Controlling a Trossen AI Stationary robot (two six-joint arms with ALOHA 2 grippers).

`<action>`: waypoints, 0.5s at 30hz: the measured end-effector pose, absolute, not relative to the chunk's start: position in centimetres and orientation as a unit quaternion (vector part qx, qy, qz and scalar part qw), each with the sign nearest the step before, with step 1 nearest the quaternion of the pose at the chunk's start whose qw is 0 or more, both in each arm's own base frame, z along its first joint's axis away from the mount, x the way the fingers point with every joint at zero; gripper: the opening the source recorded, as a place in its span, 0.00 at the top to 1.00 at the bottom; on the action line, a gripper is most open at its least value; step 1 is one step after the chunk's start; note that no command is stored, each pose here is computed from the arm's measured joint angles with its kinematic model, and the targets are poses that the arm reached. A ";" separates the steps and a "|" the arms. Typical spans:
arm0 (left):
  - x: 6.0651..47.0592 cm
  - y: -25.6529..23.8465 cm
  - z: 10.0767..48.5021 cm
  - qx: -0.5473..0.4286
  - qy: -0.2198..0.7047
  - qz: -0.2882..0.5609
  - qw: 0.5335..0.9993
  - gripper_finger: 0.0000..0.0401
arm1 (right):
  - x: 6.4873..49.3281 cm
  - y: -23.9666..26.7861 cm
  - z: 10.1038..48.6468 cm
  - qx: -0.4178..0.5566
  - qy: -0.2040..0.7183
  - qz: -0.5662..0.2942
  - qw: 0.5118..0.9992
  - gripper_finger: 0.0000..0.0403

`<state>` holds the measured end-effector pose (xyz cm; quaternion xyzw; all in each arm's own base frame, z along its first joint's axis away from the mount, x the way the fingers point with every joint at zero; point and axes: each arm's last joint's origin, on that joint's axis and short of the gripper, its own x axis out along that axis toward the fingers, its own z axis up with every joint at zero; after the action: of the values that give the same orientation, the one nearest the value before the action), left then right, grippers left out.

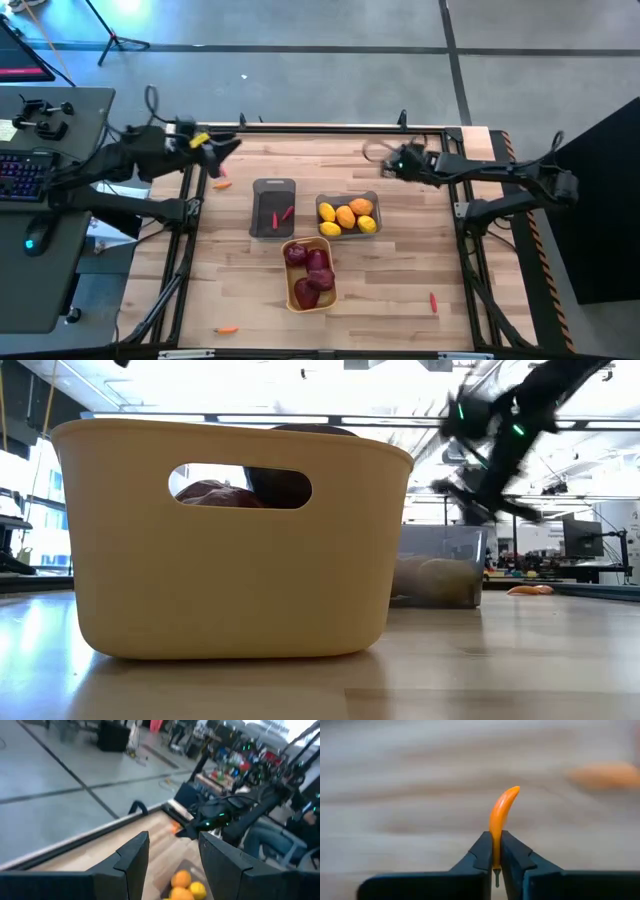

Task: Sort produce into baskets
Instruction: Put the yellow chili pepper into the left black bin

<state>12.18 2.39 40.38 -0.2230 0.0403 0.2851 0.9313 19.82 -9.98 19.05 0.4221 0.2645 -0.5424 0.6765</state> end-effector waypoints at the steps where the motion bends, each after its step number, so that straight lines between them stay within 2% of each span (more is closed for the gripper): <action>1: 11.8 2.4 40.5 -0.221 0.035 0.288 0.931 0.60 | 21.2 -10.1 20.3 0.417 0.223 -0.506 0.721 0.99; 4: 11.4 2.4 40.7 -0.205 0.030 0.296 0.933 0.60 | 24.7 -10.1 23.4 0.401 0.118 -0.378 0.826 0.98; 6: 11.4 2.5 40.6 -0.196 0.032 0.306 0.931 0.60 | 26.8 -9.6 24.5 0.386 0.083 -0.309 0.865 0.97; 9: 12.0 2.5 40.4 -0.189 0.042 0.312 0.930 0.60 | 30.3 -8.5 24.3 0.384 0.109 -0.245 0.884 0.98; 15: 13.5 2.6 39.8 -0.184 0.069 0.314 0.929 0.60 | 38.8 -5.1 21.7 0.344 0.208 -0.110 0.909 0.98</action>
<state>13.47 2.65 39.82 -0.1840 0.0688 0.3139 0.9289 38.78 -5.15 21.69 0.3437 0.2075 -0.1101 0.9092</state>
